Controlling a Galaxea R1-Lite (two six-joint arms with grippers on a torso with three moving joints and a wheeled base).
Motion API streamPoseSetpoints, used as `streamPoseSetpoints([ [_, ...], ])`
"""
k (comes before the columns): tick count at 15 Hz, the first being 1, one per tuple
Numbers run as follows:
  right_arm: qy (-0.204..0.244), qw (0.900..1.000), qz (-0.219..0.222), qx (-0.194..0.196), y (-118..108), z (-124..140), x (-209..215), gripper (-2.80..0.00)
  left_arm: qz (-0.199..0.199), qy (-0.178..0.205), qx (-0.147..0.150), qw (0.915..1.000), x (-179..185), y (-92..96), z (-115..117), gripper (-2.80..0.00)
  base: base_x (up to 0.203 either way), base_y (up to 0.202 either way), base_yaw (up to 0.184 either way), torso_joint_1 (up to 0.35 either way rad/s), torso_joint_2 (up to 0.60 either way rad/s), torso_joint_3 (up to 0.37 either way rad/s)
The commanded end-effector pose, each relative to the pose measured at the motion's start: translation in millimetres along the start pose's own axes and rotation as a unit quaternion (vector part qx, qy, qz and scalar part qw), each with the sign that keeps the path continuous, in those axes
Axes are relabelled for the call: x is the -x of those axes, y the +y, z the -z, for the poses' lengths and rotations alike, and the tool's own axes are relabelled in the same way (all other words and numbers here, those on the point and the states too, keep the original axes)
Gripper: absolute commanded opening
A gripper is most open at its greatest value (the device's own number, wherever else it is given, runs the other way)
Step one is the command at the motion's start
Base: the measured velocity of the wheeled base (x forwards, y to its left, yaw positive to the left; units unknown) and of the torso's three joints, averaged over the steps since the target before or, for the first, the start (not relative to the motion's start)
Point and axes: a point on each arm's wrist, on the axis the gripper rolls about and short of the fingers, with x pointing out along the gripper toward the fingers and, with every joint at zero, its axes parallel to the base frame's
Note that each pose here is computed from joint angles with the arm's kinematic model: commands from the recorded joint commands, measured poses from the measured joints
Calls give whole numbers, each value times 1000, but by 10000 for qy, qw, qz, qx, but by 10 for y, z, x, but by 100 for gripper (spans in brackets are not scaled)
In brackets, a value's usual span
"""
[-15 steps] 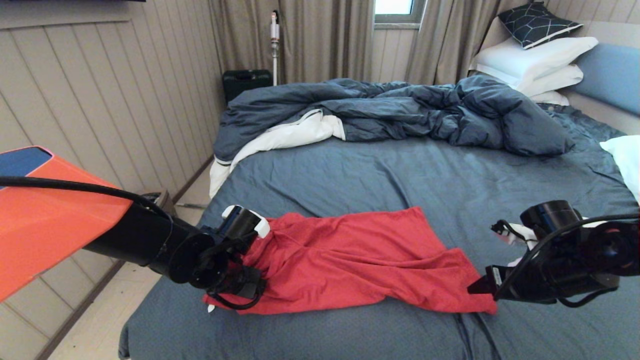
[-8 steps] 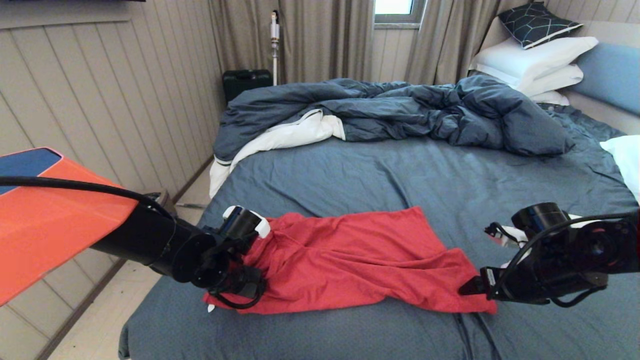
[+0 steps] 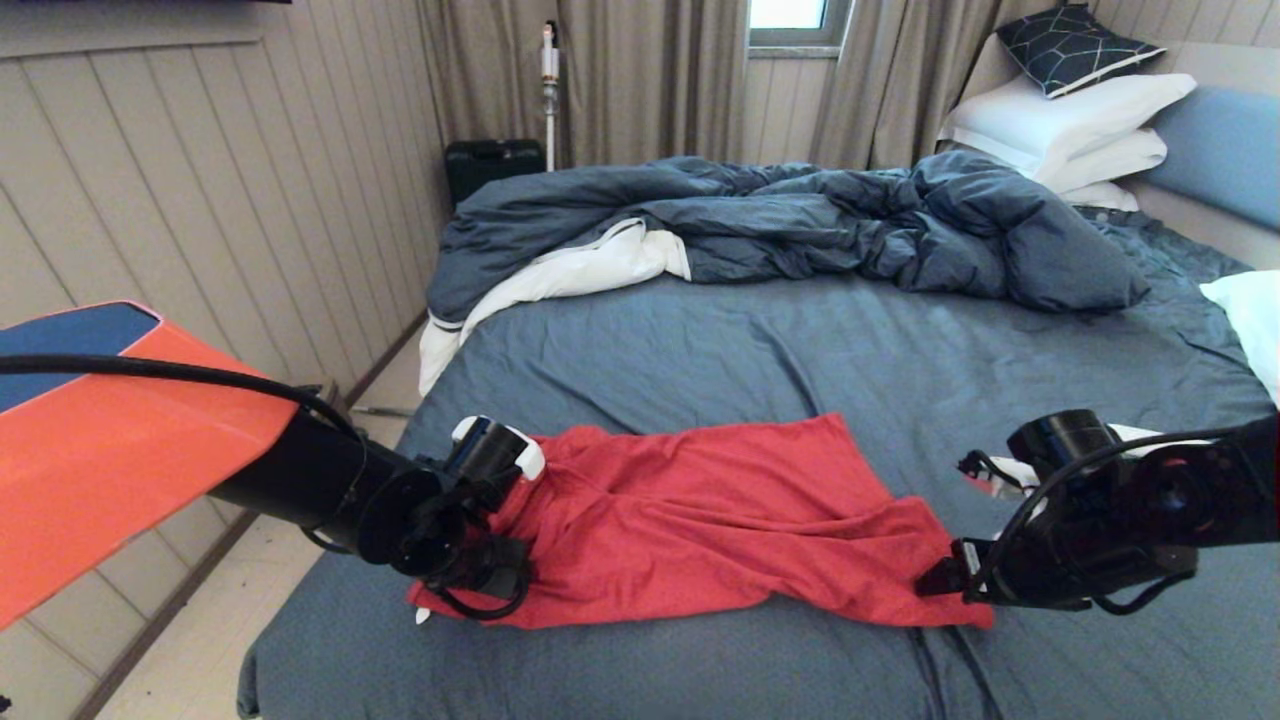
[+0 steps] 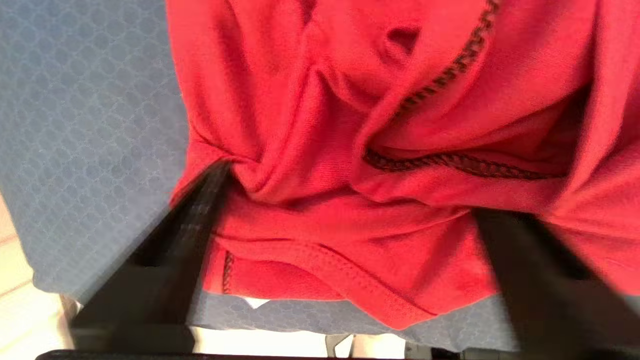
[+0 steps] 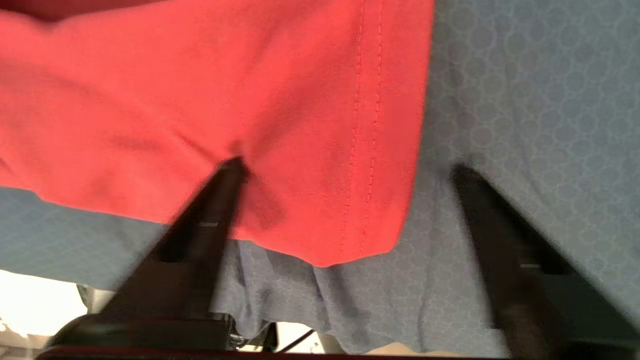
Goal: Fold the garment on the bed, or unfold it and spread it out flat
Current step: Fold the red T-shirt
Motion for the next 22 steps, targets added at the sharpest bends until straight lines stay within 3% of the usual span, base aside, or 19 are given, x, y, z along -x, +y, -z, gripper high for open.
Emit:
streamPoseSetpoints([
  [1, 76, 10000, -7, 24, 5, 25, -25, -280, -8, 11, 6, 10000, -8, -2, 0, -280, 0, 0, 0, 0, 0, 0],
  [10, 150, 9998, -28, 98, 56, 47, -53, -280, 80, -264, 341, 9990, 16, -37, -164, -280, 0, 0, 0, 0, 0, 0],
  [14, -86, 9999, -52, 67, 66, 16, 98, -280, 125, -449, 396, 9981, 222, 14, -203, -280, 0, 0, 0, 0, 0, 0],
  [16, -209, 9997, -67, 123, 76, 53, 238, -280, 96, -337, 299, 9989, 365, 77, -77, -280, 0, 0, 0, 0, 0, 0],
  [22, 214, 9992, -25, 346, 12, 317, 526, -280, 132, -185, -345, 9991, 608, 87, 228, -280, 0, 0, 0, 0, 0, 0],
])
